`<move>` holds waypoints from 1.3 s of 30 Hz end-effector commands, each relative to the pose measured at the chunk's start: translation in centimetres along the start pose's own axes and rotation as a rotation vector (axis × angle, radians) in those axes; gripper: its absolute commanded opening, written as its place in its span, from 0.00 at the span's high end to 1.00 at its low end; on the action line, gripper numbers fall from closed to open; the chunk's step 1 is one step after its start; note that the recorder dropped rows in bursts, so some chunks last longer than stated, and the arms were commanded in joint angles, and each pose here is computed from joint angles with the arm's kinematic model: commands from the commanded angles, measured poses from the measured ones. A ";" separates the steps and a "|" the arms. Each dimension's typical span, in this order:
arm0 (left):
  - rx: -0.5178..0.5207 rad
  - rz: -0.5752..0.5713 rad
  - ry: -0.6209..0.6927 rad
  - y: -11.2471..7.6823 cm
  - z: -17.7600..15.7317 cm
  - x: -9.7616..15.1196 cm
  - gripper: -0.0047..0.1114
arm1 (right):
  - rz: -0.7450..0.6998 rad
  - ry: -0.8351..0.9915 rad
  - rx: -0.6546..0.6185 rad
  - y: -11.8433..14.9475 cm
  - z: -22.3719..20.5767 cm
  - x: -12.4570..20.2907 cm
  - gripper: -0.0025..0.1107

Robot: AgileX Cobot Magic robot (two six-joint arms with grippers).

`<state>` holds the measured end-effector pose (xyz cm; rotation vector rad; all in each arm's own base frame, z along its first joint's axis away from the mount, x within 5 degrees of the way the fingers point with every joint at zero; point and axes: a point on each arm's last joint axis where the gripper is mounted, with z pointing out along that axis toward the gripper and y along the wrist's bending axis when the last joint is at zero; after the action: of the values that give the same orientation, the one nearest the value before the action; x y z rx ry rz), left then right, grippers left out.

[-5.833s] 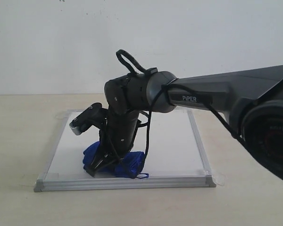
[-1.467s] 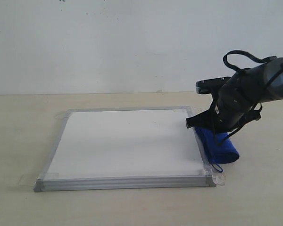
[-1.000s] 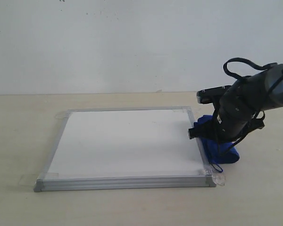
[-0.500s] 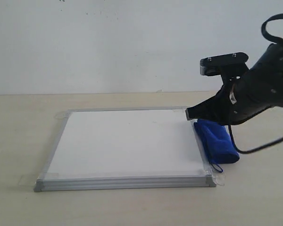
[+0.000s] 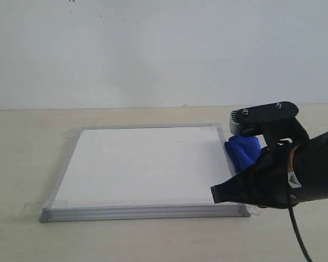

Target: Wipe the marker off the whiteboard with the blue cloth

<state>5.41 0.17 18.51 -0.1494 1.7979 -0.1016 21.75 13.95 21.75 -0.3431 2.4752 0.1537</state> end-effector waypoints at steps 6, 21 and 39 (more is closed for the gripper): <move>0.004 -0.009 -0.006 0.0 0.0 0.0 0.93 | -0.001 -0.010 -0.004 0.0 -0.3 0.0 0.98; 0.004 -0.009 -0.006 0.0 0.0 0.0 0.93 | 0.032 -0.763 -0.282 -3.8 -11.4 3.2 0.98; 0.004 -0.009 -0.006 0.0 0.0 0.0 0.93 | 0.148 -1.251 -0.258 -6.1 -13.6 14.4 0.98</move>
<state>5.41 0.17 18.51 -0.1494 1.7979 -0.1016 4.41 2.65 24.27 -0.0992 1.1918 0.6059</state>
